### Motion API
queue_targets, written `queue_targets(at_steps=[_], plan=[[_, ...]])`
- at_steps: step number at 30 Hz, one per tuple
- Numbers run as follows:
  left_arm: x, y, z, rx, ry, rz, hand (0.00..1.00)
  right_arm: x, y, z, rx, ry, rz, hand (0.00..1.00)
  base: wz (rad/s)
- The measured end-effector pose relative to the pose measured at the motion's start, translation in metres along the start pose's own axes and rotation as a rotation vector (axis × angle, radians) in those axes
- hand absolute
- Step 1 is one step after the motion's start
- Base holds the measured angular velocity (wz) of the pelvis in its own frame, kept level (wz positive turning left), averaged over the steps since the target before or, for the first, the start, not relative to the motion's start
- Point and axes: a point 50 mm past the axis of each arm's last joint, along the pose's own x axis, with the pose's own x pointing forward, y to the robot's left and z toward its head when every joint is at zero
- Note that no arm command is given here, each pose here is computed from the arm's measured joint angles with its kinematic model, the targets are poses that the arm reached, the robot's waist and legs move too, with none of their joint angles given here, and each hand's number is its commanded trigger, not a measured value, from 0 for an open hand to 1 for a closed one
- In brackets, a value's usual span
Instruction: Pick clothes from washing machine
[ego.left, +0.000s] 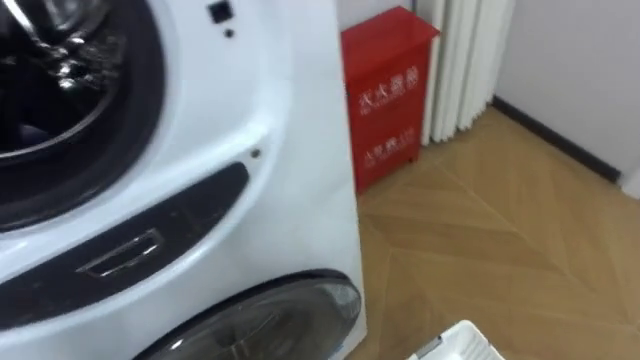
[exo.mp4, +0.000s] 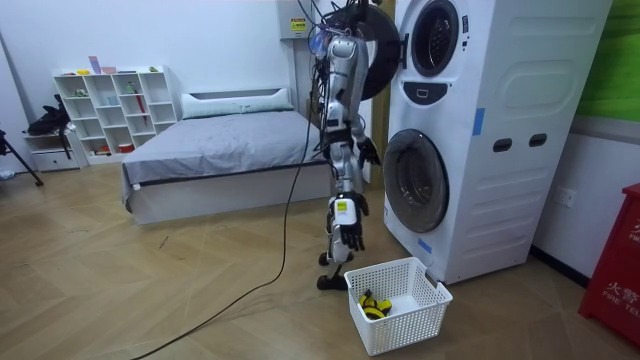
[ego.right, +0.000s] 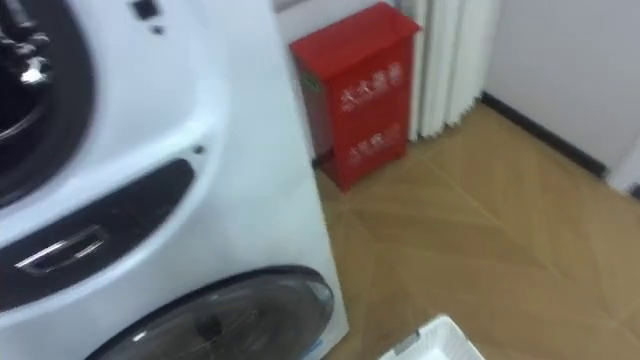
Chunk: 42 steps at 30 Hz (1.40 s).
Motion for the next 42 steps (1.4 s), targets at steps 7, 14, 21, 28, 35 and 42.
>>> queue_targets(at_steps=[7,14,21,28,35,42], plan=[[-0.005,0.008,-0.025,-0.026,0.093,0.057,0.0,-0.003,0.011,-0.017,0.122,0.093,0.022,0.0,0.32],[-0.012,0.021,-0.055,-0.096,0.232,0.141,0.0,-0.006,0.008,-0.034,0.302,0.202,0.011,0.0,0.16],[-0.016,0.027,-0.07,-0.066,0.304,0.154,0.0,-0.012,-0.001,-0.063,0.305,0.317,0.007,0.0,0.12],[-0.018,0.021,-0.076,-0.04,0.362,0.092,0.0,-0.018,0.011,-0.077,0.044,0.357,0.117,0.0,0.02],[-0.019,0.008,-0.073,-0.031,0.357,0.019,0.0,-0.019,0.036,-0.071,-0.159,0.305,0.241,0.0,-0.02],[-0.011,0.011,-0.056,-0.037,0.298,-0.006,0.0,-0.016,0.04,-0.054,-0.286,0.195,0.272,0.0,-0.11]])
